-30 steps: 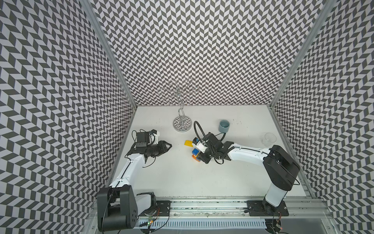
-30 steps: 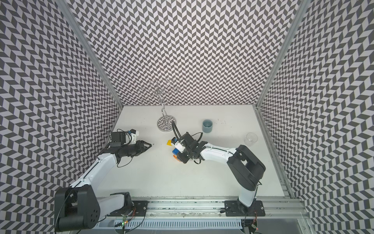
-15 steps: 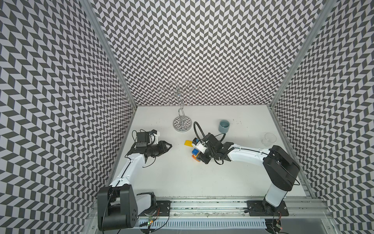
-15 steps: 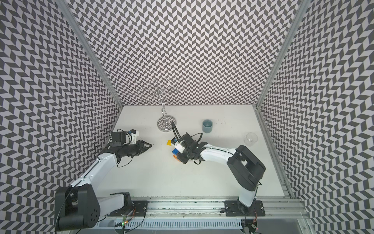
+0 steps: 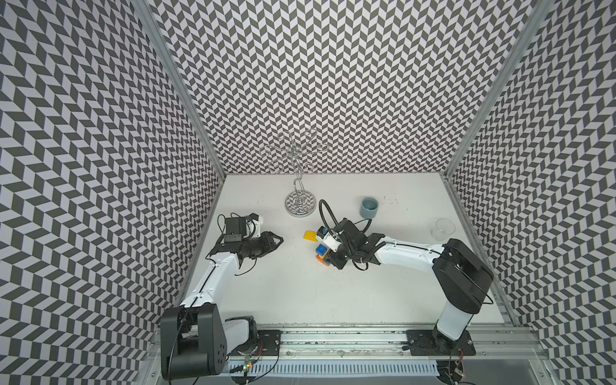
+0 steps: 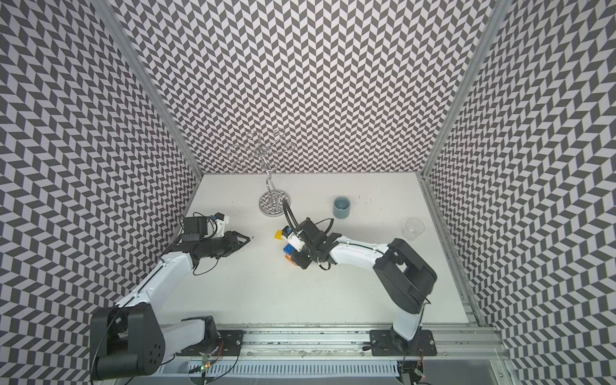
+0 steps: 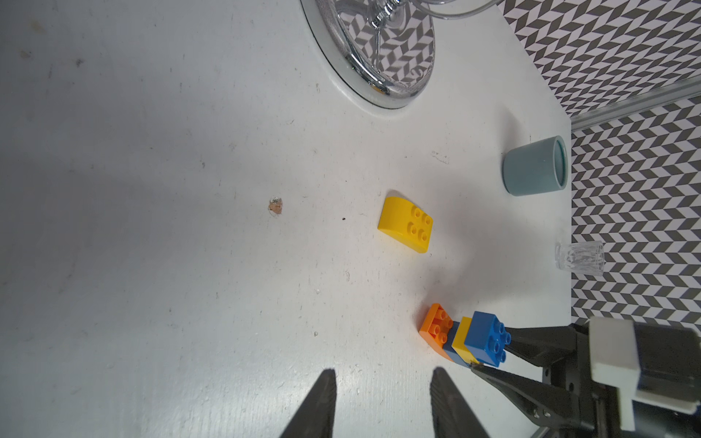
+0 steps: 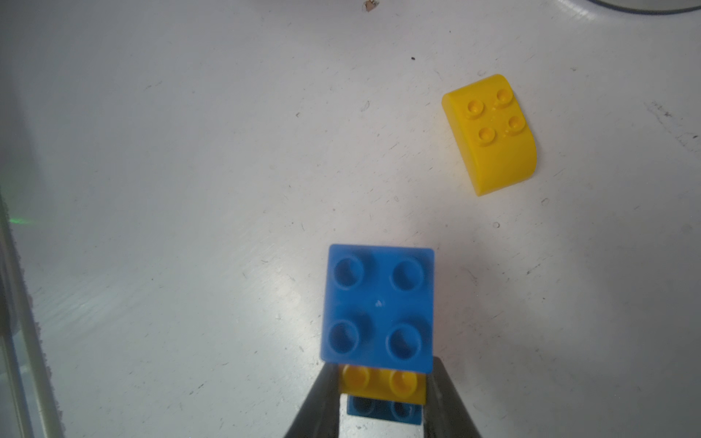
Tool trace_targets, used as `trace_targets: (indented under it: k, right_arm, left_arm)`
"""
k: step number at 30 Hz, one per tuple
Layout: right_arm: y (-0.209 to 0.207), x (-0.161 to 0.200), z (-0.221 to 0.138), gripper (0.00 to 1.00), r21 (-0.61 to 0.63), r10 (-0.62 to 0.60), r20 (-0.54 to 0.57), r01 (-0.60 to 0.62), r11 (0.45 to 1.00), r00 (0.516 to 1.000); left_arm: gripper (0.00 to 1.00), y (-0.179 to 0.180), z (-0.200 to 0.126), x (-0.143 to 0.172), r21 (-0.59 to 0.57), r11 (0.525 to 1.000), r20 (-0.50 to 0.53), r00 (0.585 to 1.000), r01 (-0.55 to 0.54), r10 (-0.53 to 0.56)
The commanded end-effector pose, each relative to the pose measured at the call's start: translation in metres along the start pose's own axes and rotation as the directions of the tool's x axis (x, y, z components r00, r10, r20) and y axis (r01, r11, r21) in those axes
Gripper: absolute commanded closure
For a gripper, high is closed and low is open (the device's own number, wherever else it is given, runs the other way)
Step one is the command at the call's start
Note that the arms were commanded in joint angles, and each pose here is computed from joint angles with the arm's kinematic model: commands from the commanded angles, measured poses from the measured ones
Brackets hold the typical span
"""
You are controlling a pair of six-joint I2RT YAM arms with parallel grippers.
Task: Assemble the letter s with lego
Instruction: Assemble the lego brick with the lego brick.
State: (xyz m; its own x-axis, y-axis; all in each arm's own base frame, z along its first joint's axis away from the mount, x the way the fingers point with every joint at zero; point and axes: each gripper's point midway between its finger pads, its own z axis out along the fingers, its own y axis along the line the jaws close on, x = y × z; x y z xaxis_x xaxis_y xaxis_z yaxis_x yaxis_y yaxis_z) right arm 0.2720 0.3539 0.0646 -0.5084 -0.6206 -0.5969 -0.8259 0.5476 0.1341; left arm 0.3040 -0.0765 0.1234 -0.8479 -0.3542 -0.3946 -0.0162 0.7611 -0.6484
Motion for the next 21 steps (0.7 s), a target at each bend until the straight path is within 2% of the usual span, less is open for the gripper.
trace_targets:
  k: [1, 9, 17, 21]
  right_arm:
    - [-0.004, 0.057, 0.015, 0.82, 0.025, 0.049, -0.181, -0.045, 0.999, 0.982]
    - [-0.006, 0.039, 0.005, 0.77, 0.051, 0.045, -0.122, -0.039, 0.998, 0.991]
    - [-0.011, 0.034, 0.000, 0.55, 0.075, 0.042, -0.102, -0.034, 0.997, 0.994]
    - [-0.012, 0.029, -0.003, 0.49, 0.085, 0.039, -0.087, -0.031, 0.996, 0.995]
  left_arm:
    - [0.57, 0.000, 0.000, 0.001, 0.006, 1.000, 0.000, 1.000, -0.005, 0.005]
    - [0.57, 0.001, 0.000, 0.000, 0.002, 1.000, 0.000, 1.000, -0.002, 0.002]
    - [0.57, 0.003, 0.000, 0.000, -0.008, 1.000, 0.002, 1.000, 0.000, 0.000]
    - [0.57, 0.004, 0.000, 0.000, -0.011, 1.000, 0.004, 1.000, 0.002, -0.002]
